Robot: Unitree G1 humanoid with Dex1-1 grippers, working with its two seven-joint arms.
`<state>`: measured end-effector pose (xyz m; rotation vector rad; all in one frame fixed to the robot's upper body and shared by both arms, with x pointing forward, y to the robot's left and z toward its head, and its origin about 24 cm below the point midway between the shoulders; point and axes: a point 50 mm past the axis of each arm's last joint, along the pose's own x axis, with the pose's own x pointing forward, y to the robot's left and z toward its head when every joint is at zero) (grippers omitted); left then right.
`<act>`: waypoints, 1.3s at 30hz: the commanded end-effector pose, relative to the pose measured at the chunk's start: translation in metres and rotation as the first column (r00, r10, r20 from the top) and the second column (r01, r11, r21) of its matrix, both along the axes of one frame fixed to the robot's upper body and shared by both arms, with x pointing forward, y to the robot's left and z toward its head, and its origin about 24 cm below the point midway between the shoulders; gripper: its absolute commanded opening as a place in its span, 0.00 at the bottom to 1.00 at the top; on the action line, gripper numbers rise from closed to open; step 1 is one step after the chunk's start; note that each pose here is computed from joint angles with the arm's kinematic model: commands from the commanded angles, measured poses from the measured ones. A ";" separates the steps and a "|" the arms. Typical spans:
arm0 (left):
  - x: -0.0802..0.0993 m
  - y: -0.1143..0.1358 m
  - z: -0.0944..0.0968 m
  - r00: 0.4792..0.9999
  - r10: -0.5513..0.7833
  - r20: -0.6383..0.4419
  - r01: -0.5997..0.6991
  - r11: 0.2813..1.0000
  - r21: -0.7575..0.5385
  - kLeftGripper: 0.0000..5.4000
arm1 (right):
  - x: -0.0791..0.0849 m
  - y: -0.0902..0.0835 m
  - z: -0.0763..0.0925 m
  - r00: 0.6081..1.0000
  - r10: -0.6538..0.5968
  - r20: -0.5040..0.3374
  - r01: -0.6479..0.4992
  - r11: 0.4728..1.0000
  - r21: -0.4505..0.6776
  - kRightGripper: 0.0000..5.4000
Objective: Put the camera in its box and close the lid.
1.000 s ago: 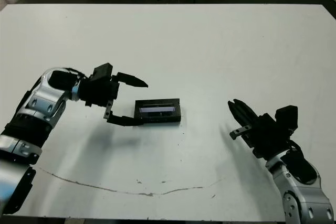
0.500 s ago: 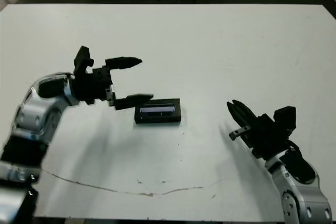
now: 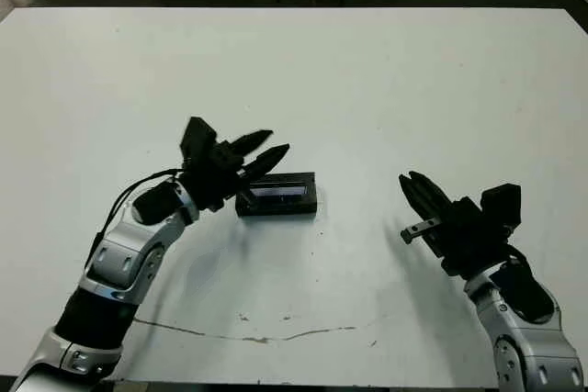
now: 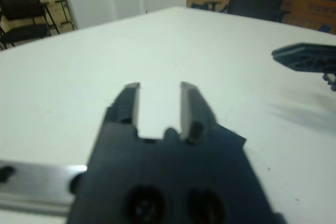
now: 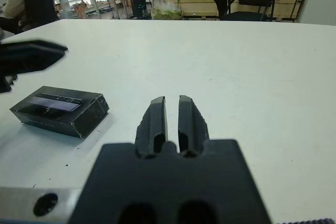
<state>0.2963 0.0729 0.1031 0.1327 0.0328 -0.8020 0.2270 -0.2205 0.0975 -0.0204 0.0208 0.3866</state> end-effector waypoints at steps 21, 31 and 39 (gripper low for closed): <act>-0.016 0.012 -0.053 0.974 0.080 -0.211 -0.010 0.949 0.315 0.00 | -0.001 -0.005 -0.008 1.000 0.005 -0.025 -0.004 1.000 0.017 0.00; -0.008 0.016 -0.058 0.978 0.086 -0.189 -0.016 0.939 0.343 0.00 | -0.002 -0.005 -0.008 0.999 -0.005 -0.043 0.005 1.000 0.008 0.00; -0.007 0.020 -0.045 0.980 0.103 -0.172 -0.055 0.962 0.267 0.00 | -0.002 -0.005 -0.008 0.999 -0.007 -0.040 0.008 1.000 0.020 0.00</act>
